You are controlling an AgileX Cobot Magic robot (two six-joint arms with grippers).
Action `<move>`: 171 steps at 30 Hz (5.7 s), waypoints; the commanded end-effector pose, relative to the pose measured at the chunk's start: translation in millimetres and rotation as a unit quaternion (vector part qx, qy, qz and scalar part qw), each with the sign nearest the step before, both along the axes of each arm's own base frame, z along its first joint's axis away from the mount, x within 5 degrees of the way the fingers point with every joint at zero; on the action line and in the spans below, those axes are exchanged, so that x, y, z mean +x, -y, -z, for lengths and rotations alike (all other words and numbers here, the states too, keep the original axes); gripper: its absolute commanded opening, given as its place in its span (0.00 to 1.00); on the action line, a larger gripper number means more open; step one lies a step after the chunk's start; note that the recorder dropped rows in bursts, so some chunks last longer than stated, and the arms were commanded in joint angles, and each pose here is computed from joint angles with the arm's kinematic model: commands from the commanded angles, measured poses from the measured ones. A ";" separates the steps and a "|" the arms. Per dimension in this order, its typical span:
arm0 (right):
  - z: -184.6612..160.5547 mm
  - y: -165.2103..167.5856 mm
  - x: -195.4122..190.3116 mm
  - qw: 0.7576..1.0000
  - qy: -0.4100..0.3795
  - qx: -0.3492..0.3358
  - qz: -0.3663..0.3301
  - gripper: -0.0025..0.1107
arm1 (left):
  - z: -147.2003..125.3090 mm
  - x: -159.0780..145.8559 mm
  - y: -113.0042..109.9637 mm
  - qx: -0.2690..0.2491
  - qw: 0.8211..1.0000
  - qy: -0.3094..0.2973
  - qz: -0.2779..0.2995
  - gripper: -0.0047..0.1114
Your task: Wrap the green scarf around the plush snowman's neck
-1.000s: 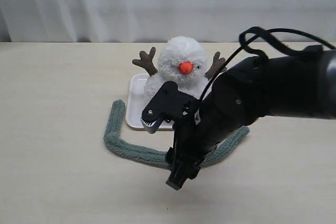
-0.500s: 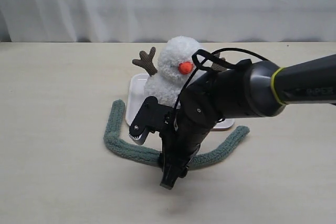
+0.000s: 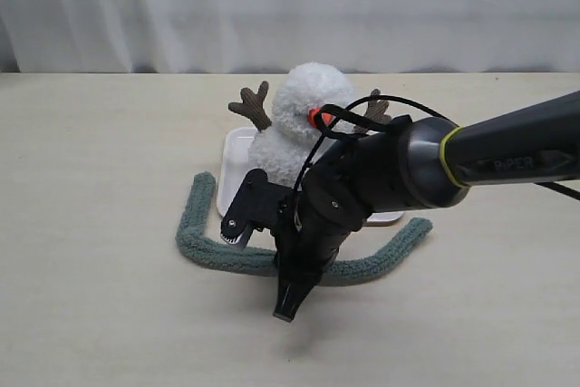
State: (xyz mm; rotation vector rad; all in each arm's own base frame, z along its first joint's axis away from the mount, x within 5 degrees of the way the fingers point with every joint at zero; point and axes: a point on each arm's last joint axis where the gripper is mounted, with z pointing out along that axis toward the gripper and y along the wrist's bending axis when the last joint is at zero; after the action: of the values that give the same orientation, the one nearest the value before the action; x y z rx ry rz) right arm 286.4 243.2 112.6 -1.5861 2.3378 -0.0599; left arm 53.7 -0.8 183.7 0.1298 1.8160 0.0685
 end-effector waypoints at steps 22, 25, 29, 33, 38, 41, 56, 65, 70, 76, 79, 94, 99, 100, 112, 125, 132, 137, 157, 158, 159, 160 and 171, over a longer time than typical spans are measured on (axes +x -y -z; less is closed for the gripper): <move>-216.5 20.4 -46.3 0.934 0.280 0.220 -0.040 0.06 | -0.1 0.2 0.0 0.001 1.000 0.005 0.000 0.04; -219.0 37.2 -28.0 0.925 0.302 0.229 0.020 0.06 | -0.1 0.2 0.0 0.001 1.000 0.005 0.000 0.04; -218.0 57.9 -4.1 0.910 0.306 0.263 0.095 0.06 | -0.1 0.2 0.0 0.001 1.000 0.005 0.000 0.04; -213.1 65.7 16.6 0.898 0.309 0.286 0.127 0.06 | -0.1 0.2 0.0 0.001 1.000 0.005 0.000 0.04; -192.6 61.5 59.0 0.908 0.311 0.249 0.129 0.06 | -0.1 0.2 0.0 0.001 1.000 0.005 0.000 0.04; -181.2 63.1 74.4 0.912 0.306 0.236 0.138 0.06 | -0.1 0.2 0.0 0.001 1.000 0.005 0.000 0.04; -122.5 79.8 109.3 0.924 0.263 0.209 0.180 0.11 | -0.1 0.2 0.0 0.001 1.000 0.005 0.000 0.04; -144.3 80.6 115.3 0.904 0.211 0.237 0.286 0.43 | -0.1 0.2 0.0 0.001 1.000 0.005 0.000 0.04; -157.1 82.2 114.0 0.900 0.161 0.223 0.338 0.50 | -0.1 0.2 0.0 0.001 1.000 0.005 0.000 0.04; -167.4 81.6 107.3 0.902 0.099 0.200 0.369 0.50 | -0.1 0.2 0.0 0.001 1.000 0.005 0.000 0.04; -175.4 78.1 103.5 0.904 0.064 0.204 0.370 0.50 | -0.1 0.2 0.0 0.001 1.000 0.005 0.000 0.04; -211.7 48.3 105.0 0.929 0.098 0.234 0.268 0.10 | -0.1 0.2 0.0 0.001 1.000 0.005 0.000 0.04; -193.4 53.5 122.1 0.922 0.098 0.215 0.306 0.06 | -0.1 0.2 0.0 0.001 1.000 0.005 0.000 0.04; -190.0 55.8 125.3 0.922 0.096 0.212 0.310 0.06 | -0.1 0.2 0.0 0.001 1.000 0.005 0.000 0.04; -145.9 57.0 155.4 0.923 0.111 0.174 0.325 0.06 | -0.1 0.2 0.0 0.001 1.000 0.005 0.000 0.04; -169.2 54.7 146.2 0.917 0.111 0.208 0.323 0.06 | -0.1 0.2 0.0 0.001 1.000 0.005 0.000 0.04; -195.8 47.9 131.1 0.912 0.078 0.270 0.300 0.17 | -0.1 0.2 0.0 0.001 1.000 0.005 0.000 0.04; -193.0 30.2 128.7 0.912 0.077 0.292 0.277 0.24 | -0.1 0.2 0.0 0.001 1.000 0.005 0.000 0.04; -110.6 12.6 148.8 0.927 0.041 0.224 0.298 0.06 | -0.1 0.2 0.0 0.001 1.000 0.005 0.000 0.04; -109.2 12.6 148.8 0.928 0.039 0.221 0.298 0.06 | -0.1 0.2 0.0 0.001 1.000 0.005 0.000 0.04; -106.0 12.5 148.9 0.928 0.035 0.217 0.299 0.06 | -0.1 0.2 0.0 0.001 1.000 0.005 0.000 0.04; -103.6 12.3 149.1 0.929 0.032 0.215 0.300 0.06 | -0.1 0.2 0.0 0.001 1.000 0.005 0.000 0.04; -98.9 11.5 150.9 0.930 0.034 0.214 0.296 0.06 | -0.1 0.2 0.0 0.001 1.000 0.005 0.000 0.04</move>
State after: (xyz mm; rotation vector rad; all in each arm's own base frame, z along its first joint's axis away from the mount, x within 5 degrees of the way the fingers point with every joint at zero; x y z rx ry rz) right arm 437.7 233.0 208.0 -0.6336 2.4755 0.2473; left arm 53.7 -0.8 183.7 0.1298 1.8160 0.0685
